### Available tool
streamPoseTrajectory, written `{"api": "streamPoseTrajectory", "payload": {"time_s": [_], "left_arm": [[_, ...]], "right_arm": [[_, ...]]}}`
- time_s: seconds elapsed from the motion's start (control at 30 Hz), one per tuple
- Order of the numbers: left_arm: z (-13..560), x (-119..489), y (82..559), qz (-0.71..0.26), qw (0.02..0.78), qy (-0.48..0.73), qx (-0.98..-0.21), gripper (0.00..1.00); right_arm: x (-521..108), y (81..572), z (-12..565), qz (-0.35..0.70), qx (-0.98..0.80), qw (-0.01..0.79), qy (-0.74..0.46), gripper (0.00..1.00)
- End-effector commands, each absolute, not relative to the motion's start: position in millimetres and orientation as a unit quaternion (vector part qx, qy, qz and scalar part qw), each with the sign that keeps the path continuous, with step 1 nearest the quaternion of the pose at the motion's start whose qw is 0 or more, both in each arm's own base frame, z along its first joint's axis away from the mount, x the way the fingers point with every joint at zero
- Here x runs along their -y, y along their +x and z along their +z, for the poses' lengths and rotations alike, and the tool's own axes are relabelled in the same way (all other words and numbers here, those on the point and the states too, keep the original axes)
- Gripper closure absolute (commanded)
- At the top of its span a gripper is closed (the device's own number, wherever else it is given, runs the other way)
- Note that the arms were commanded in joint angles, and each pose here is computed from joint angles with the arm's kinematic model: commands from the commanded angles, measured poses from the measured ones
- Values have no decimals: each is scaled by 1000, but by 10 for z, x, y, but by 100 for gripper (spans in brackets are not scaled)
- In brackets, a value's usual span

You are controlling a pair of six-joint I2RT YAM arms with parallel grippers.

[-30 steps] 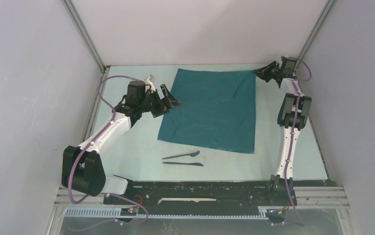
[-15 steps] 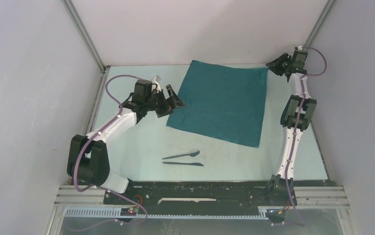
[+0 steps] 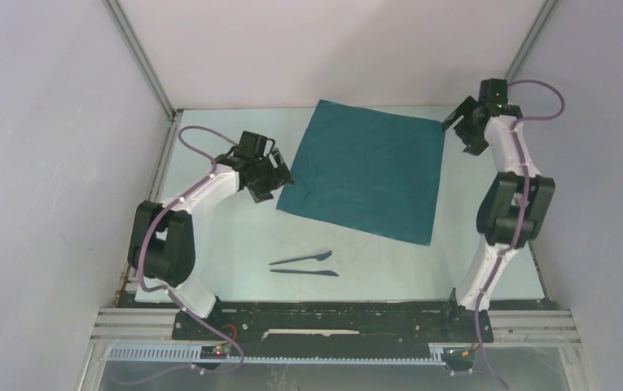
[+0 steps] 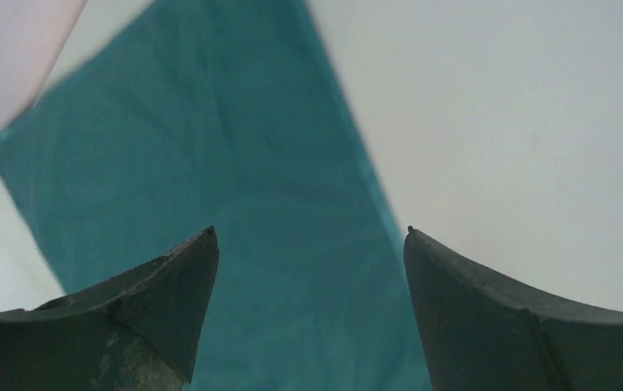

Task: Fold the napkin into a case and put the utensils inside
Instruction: Flatten the napkin at the center of the board.

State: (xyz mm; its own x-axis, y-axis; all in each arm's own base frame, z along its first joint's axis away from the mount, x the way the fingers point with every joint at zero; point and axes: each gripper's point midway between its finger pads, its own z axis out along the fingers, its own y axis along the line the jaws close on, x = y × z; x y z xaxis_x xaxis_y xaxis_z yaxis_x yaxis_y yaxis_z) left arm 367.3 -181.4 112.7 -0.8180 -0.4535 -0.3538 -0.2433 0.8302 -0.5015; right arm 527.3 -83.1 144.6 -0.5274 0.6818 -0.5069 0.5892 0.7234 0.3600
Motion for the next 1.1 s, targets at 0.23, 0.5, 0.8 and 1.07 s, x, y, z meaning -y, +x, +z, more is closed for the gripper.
{"api": "streamPoseTrajectory", "payload": {"time_s": [0.23, 0.5, 0.8, 1.07], "left_arm": [[601, 1599, 3508, -71, 160, -328, -928, 25], [402, 1525, 3651, -21, 154, -355, -922, 37], [256, 1538, 3611, -4, 127, -376, -918, 39], [156, 1585, 3603, 1, 112, -381, -918, 44]], "right_arm": [[-232, 3427, 1148, 100, -891, 143, 420, 14], [-233, 3071, 1105, 54, -902, 168, 395, 15], [-322, 3016, 1005, 52, -910, 154, 381, 15], [-339, 3015, 1071, 61, -906, 161, 386, 15]]}}
